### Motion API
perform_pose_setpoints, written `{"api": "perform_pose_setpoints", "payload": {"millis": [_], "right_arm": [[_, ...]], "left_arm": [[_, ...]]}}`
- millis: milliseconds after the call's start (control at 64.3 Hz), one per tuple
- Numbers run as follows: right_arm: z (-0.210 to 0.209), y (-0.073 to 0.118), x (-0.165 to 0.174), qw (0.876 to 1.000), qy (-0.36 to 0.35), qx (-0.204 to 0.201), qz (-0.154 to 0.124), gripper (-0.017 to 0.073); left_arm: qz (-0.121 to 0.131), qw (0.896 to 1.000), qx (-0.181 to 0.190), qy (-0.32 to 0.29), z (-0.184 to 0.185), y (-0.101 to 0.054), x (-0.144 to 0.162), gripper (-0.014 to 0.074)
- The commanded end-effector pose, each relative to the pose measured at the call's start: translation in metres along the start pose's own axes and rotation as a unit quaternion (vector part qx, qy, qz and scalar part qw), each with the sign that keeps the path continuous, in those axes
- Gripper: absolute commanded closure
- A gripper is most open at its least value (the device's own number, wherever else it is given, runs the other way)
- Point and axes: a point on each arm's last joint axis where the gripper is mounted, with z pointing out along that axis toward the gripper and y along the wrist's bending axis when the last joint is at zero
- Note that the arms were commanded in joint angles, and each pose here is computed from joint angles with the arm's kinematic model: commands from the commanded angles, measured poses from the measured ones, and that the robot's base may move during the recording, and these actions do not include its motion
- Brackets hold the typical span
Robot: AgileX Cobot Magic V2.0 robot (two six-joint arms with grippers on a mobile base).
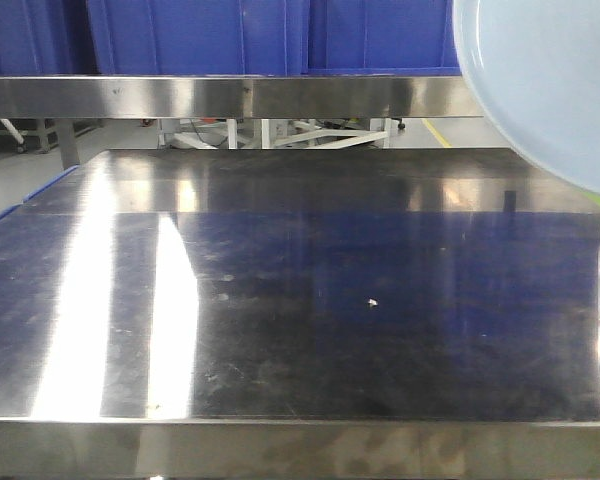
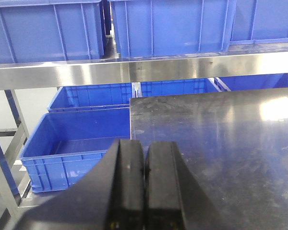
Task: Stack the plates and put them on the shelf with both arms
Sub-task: 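Hold the plate stack raised in the right gripper as the base turns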
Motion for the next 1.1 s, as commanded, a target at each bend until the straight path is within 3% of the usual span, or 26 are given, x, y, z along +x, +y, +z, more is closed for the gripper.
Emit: {"api": "perform_pose_setpoints", "payload": {"millis": [0, 1089], "right_arm": [[-0.0015, -0.0017, -0.0181, 0.998, -0.059, 0.014, 0.004, 0.051], [-0.0009, -0.0011, -0.0161, 0.999, -0.048, 0.01, 0.004, 0.051]], "left_arm": [[-0.005, 0.998, -0.01, -0.054, -0.0011, 0.0023, -0.017, 0.0512], [-0.005, 0.998, -0.01, -0.054, -0.0011, 0.0023, -0.017, 0.0512]]}}
